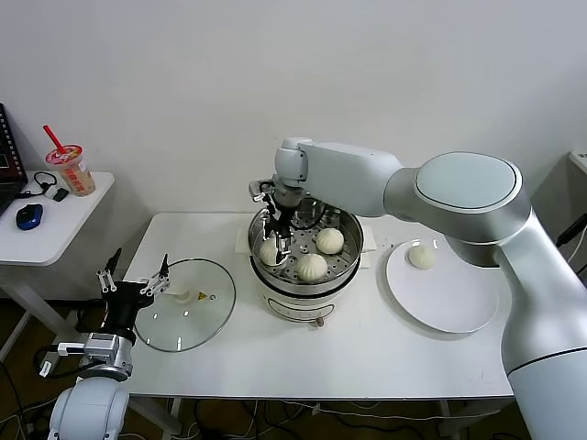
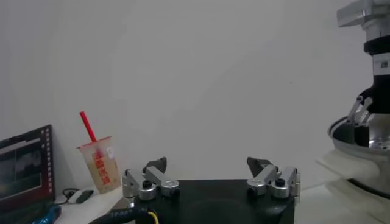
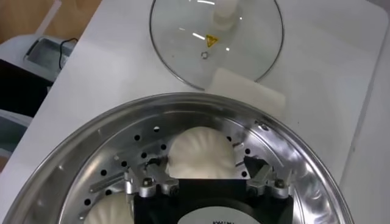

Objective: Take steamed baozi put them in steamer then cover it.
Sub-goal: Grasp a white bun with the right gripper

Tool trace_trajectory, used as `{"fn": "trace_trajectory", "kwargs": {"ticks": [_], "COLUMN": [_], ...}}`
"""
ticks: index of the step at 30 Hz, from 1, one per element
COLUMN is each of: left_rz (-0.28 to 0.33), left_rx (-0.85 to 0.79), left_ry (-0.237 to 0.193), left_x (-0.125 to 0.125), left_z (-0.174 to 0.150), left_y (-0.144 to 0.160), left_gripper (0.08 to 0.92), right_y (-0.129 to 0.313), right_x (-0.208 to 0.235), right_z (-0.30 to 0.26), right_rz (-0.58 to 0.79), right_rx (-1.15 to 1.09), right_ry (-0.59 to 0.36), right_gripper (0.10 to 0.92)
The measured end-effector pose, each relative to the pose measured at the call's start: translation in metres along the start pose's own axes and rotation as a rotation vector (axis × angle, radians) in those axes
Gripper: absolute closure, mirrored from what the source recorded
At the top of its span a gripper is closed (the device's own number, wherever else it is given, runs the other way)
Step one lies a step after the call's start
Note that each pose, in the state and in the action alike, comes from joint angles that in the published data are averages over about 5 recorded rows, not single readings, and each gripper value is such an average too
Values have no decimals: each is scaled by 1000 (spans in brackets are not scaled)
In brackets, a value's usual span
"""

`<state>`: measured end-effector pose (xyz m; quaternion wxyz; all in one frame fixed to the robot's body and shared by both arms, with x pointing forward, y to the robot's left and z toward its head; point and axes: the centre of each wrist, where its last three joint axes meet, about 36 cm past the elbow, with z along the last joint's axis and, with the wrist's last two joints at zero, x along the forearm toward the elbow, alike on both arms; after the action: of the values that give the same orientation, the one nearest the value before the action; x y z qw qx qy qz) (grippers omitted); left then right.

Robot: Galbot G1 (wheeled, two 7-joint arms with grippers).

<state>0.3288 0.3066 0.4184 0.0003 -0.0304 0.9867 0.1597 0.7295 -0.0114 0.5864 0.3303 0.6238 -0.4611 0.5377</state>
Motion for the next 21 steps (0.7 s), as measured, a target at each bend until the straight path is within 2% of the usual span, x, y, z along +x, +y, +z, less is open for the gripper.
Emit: {"fn": "trace_trajectory", "kwargs": {"ticks": [9, 16, 21], "left_rz": [-5, -7, -8], "left_rx": [-2, -3, -4], "left_ry": [1, 2, 2], "left_x": [0, 0, 0], "left_z": [0, 0, 0], "left_y": [2, 2, 3], "left_gripper": [177, 177, 177], "right_y": [-1, 0, 1], "right_x": [-4, -3, -3], "right_z": [-4, -1, 1], "right_rz": [0, -1, -1], "right_rx": [8, 8, 7], "right_ry": [3, 8, 7], "right_gripper": [211, 348, 391]}}
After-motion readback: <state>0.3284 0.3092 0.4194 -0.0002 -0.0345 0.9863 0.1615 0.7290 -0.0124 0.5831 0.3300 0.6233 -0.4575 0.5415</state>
